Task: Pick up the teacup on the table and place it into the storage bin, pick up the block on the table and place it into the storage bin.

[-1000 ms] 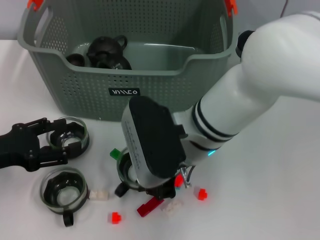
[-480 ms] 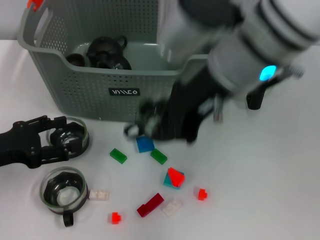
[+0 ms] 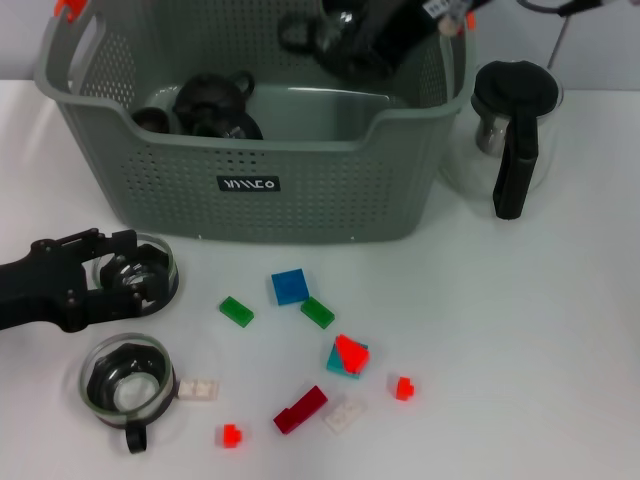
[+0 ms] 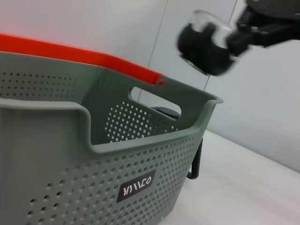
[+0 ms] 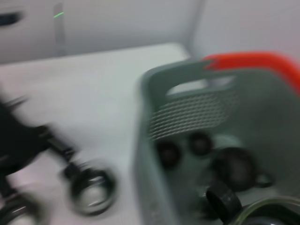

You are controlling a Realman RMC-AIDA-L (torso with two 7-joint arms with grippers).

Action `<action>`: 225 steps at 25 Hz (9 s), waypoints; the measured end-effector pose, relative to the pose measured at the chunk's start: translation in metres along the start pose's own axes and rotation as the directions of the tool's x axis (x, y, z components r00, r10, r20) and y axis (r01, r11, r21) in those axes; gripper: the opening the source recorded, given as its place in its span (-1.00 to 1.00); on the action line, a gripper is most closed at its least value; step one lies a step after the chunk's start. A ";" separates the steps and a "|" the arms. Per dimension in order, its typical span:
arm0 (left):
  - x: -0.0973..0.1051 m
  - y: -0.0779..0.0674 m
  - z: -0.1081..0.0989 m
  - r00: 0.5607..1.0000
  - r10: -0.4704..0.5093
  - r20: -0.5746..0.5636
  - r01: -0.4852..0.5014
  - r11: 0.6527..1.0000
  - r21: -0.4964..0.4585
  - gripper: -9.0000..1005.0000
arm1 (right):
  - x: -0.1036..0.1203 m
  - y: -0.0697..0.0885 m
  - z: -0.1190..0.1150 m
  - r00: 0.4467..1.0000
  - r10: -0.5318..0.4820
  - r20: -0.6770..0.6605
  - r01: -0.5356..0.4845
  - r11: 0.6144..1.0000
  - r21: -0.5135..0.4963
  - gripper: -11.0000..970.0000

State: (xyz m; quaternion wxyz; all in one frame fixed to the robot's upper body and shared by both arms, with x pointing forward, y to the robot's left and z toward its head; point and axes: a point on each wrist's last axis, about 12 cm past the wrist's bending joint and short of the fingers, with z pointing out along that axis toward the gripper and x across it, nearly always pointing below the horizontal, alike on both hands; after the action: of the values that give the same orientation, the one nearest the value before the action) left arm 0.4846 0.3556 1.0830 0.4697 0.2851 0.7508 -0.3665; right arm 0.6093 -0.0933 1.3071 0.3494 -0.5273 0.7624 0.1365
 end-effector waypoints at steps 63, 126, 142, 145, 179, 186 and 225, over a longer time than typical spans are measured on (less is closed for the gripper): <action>0.005 0.002 0.005 1.000 -0.021 -0.001 0.021 1.000 -0.019 0.74 | 0.045 -0.041 0.138 0.956 0.273 -0.104 -0.251 0.950 0.188 -0.75; 0.001 0.004 0.007 1.000 -0.010 -0.016 0.010 1.000 -0.015 0.73 | 0.091 0.071 0.118 0.908 -0.111 -0.404 -0.017 0.954 -0.301 0.35; -0.020 0.008 0.001 0.996 0.042 -0.076 -0.040 0.999 0.020 0.72 | 0.178 0.043 0.063 0.985 0.106 0.137 -0.041 0.912 -0.409 0.35; -0.025 0.010 0.004 0.996 0.053 -0.076 -0.051 0.998 0.024 0.72 | 0.215 0.040 0.051 0.944 0.126 0.304 0.006 0.916 -0.400 0.34; -0.126 -0.036 0.143 0.493 0.044 -0.869 -0.343 0.927 -0.148 0.64 | 0.265 0.044 0.049 0.851 0.202 0.485 -0.034 0.943 -0.332 0.34; -0.110 -0.028 0.153 0.456 0.017 -0.890 -0.357 0.919 -0.165 0.59 | 0.265 0.045 0.049 0.850 0.203 0.486 -0.033 0.941 -0.336 0.34; -0.117 -0.042 0.142 0.431 0.005 -0.902 -0.269 0.955 -0.123 -0.90 | 0.265 0.046 0.047 0.846 0.206 0.492 -0.024 0.936 -0.350 0.34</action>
State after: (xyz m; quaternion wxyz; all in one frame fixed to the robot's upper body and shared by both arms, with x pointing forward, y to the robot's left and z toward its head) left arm 0.5688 0.2057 1.1608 0.0630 0.4343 0.8983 -0.0238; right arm 0.5331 -0.2347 1.0863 0.4403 -0.4739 0.6358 0.4210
